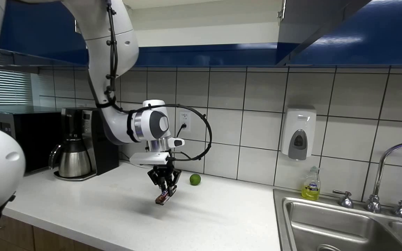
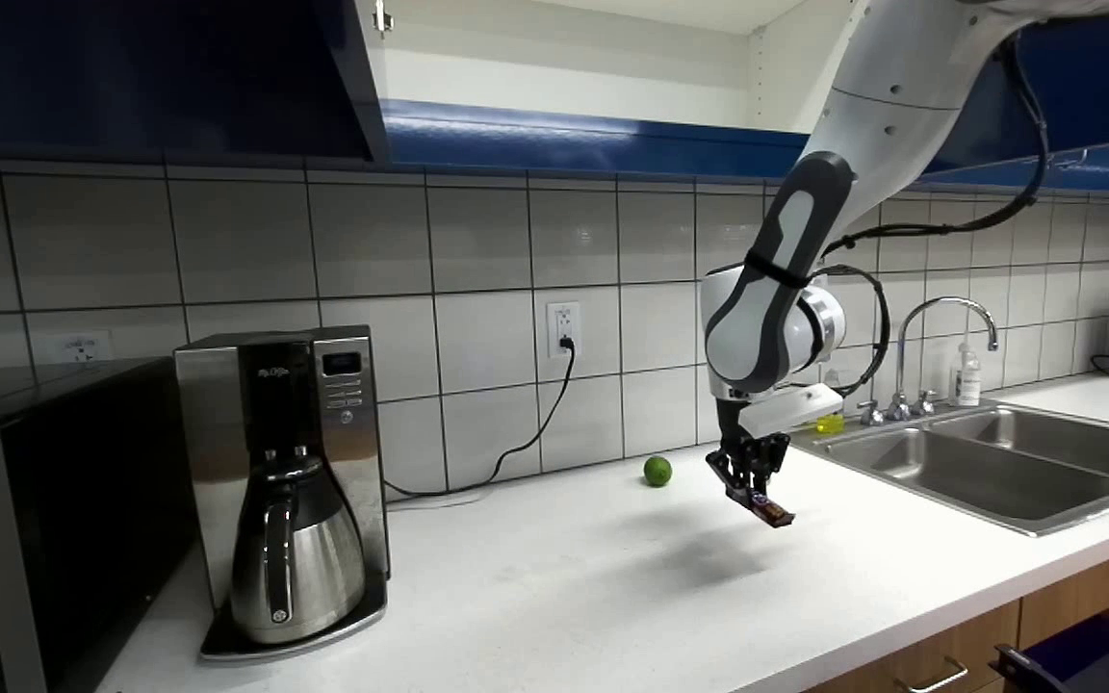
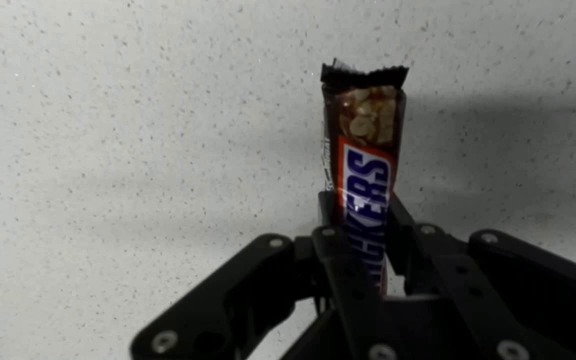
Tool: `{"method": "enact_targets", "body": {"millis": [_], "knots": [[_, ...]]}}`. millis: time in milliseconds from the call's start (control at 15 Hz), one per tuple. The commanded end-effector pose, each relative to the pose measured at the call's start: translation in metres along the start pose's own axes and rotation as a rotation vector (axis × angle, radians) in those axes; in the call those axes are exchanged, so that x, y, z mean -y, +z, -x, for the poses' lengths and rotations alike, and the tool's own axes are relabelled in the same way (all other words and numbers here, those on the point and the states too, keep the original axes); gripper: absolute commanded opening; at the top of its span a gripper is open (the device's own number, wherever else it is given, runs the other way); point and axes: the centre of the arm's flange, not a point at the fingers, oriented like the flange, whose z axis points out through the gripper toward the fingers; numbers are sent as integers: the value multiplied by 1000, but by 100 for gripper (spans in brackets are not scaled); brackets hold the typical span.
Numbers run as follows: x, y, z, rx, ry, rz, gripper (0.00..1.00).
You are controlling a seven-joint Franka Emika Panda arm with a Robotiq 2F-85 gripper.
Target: Put the candy bar in the open cabinet
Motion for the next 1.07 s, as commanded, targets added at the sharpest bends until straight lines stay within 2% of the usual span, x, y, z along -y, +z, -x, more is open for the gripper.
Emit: {"method": "enact_targets", "body": {"millis": [0, 333, 533, 1000], "knots": [[0, -31, 48, -28, -28, 3, 6], [2, -62, 90, -48, -53, 0, 6], [1, -93, 113, -89, -50, -2, 6], [-13, -202, 151, -235, -10, 30, 6]]}}
